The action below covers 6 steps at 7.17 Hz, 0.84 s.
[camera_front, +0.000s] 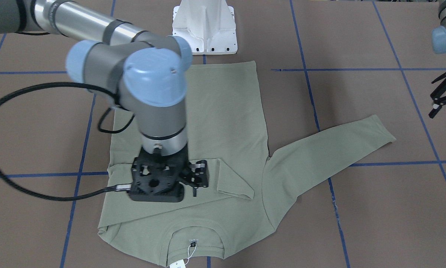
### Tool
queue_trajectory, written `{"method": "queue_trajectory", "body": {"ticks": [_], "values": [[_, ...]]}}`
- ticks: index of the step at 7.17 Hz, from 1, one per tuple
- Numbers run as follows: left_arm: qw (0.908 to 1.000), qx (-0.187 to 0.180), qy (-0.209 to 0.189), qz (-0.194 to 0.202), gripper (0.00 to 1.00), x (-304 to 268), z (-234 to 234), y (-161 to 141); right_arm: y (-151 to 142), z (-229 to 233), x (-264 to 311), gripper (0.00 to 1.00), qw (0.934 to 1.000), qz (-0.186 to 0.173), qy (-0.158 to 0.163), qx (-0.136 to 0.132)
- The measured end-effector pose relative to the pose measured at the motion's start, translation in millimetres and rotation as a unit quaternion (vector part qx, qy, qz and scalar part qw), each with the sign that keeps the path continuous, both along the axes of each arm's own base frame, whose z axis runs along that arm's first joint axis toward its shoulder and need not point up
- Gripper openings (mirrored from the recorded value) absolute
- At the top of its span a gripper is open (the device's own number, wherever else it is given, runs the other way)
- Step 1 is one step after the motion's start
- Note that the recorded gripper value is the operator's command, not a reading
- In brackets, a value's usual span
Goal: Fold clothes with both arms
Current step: 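Grasp the other sleeve cuff with the left gripper while the right arm withdraws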
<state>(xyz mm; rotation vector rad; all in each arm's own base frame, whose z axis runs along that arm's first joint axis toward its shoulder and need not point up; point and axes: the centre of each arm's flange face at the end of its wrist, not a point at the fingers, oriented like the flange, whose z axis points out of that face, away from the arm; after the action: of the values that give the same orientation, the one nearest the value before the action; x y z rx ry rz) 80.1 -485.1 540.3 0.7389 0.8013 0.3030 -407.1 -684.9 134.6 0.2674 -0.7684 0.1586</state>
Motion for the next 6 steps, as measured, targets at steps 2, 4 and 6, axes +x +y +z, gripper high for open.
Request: {"method": "queue_trajectory", "body": {"ticks": [2,4,6], "values": [[0.9987,-0.001,-0.036,0.038,1.0,58,25,48,14,107,123,1.0,0.9981,-0.051,0.008,0.033],[0.995,-0.006,-0.072,0.069,0.98,97,57,86,53,174,194,1.0,0.9958,-0.075,0.019,0.049],[0.9908,-0.012,-0.1,0.091,0.89,124,84,103,68,190,211,1.0,0.9953,-0.078,0.021,0.053]]}}
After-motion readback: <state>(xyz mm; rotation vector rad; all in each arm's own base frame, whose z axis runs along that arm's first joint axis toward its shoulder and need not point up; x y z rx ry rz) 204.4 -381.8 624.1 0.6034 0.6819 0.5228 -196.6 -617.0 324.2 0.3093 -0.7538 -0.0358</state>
